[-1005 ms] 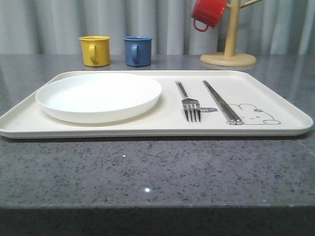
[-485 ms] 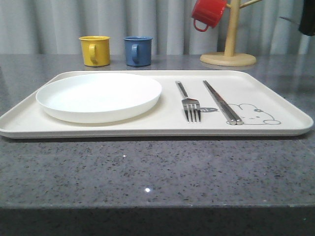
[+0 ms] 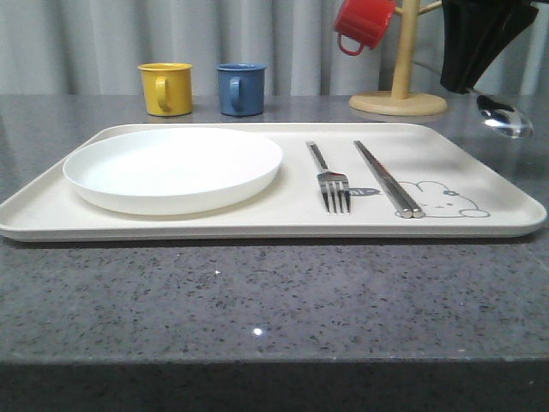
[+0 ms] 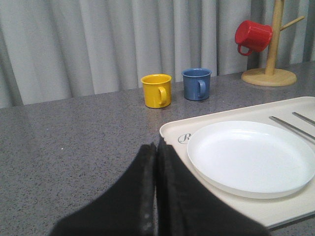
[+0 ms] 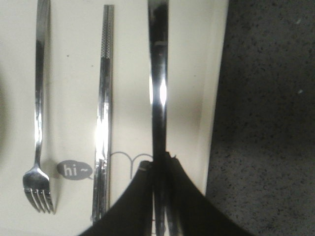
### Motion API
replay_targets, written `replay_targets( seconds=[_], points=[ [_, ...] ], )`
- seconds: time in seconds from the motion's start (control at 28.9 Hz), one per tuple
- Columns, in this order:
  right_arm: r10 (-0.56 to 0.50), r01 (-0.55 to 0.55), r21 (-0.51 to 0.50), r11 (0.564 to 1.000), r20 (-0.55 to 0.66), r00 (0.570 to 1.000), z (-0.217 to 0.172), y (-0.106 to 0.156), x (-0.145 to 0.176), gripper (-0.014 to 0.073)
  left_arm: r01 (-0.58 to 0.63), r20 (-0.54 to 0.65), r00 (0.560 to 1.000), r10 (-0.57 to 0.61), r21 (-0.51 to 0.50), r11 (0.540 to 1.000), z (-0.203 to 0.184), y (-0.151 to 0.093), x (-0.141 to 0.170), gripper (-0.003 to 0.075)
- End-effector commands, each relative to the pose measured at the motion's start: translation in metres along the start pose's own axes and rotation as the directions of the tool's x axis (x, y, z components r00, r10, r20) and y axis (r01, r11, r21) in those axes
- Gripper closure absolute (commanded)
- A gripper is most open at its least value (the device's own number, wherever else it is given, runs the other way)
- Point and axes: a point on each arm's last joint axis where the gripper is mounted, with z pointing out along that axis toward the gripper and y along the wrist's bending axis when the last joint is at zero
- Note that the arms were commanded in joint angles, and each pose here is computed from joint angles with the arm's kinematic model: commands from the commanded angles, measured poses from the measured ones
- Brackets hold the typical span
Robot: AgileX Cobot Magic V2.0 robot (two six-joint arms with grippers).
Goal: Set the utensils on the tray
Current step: 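Lower the spoon onto the tray beside the chopsticks and release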
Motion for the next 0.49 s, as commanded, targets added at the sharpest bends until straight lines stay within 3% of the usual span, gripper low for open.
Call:
replay_targets(
  seconds=[0.0, 0.45],
  points=[
    [0.016, -0.016, 0.007, 1.000, -0.027, 0.999, -0.009, 0.000, 0.003, 0.0590, 0.022, 0.093, 0.995, -0.020, -0.019, 1.000, -0.001, 0.003, -0.016, 0.0738],
    [0.089, -0.080, 0.058, 0.995, -0.168, 0.982, 0.042, -0.005, -0.004, 0.0590, 0.022, 0.093, 0.995, -0.020, -0.019, 1.000, -0.001, 0.003, -0.016, 0.0738]
  ],
)
